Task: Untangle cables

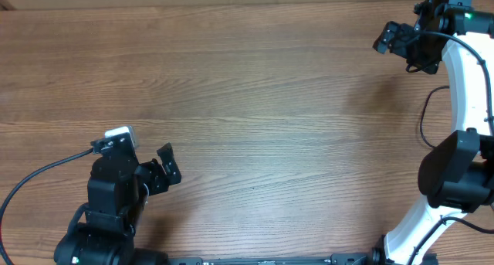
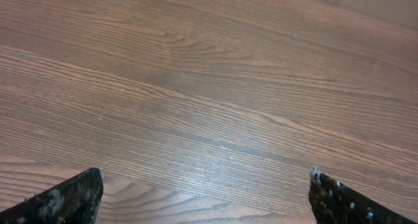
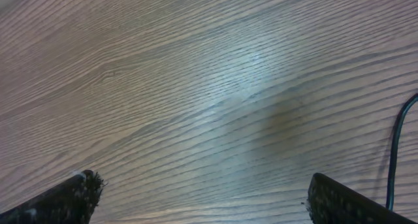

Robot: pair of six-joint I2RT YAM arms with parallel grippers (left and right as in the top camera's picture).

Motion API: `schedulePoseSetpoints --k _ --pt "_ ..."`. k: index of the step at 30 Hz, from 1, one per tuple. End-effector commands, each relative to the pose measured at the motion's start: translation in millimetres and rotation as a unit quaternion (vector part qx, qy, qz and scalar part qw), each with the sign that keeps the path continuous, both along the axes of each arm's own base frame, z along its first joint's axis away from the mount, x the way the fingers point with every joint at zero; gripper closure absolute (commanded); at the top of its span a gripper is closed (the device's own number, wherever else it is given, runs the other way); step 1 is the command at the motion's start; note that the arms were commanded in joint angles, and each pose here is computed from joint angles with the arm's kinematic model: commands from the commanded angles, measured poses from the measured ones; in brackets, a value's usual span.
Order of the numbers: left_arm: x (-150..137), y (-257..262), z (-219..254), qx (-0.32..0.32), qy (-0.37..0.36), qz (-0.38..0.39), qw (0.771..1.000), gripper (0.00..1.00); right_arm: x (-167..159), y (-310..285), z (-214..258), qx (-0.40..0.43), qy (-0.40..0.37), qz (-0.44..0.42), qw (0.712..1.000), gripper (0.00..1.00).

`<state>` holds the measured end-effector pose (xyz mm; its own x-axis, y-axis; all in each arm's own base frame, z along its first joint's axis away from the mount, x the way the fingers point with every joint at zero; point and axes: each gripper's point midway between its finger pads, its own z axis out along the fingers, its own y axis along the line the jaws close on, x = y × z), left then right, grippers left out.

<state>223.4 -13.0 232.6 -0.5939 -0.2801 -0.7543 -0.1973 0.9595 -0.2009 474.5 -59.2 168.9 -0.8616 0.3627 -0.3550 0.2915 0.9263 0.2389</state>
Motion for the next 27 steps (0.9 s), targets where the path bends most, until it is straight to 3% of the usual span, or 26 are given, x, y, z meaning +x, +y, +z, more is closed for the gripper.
schedulePoseSetpoints --k 1,7,14,17,20,27 --pt "0.4 -3.5 7.5 0.011 -0.01 -0.014 1.0 0.0 4.5 -2.9 6.4 -0.008 -0.011 0.001 1.0 0.0" --pt "5.1 -4.1 -3.2 0.009 -0.015 -0.013 1.0 0.0 4.5 -2.9 6.4 -0.008 -0.011 0.001 1.0 0.0" --pt "36.9 -9.5 -17.8 -0.032 -0.167 -0.013 0.985 0.0 4.5 -2.9 6.4 -0.008 -0.011 0.001 1.0 0.0" --pt "40.3 -9.1 -14.8 -0.043 -0.235 -0.011 0.971 0.0 4.5 -2.9 6.4 -0.008 -0.011 0.001 1.0 0.0" --pt "37.6 -7.5 -4.6 -0.058 -0.329 -0.008 0.942 0.0 4.5 -2.9 6.4 -0.008 -0.011 0.001 1.0 0.0" --pt "21.8 5.0 6.2 -0.092 -0.448 0.014 0.889 0.0 4.6 -2.9 6.5 -0.008 -0.012 0.001 1.0 0.0"
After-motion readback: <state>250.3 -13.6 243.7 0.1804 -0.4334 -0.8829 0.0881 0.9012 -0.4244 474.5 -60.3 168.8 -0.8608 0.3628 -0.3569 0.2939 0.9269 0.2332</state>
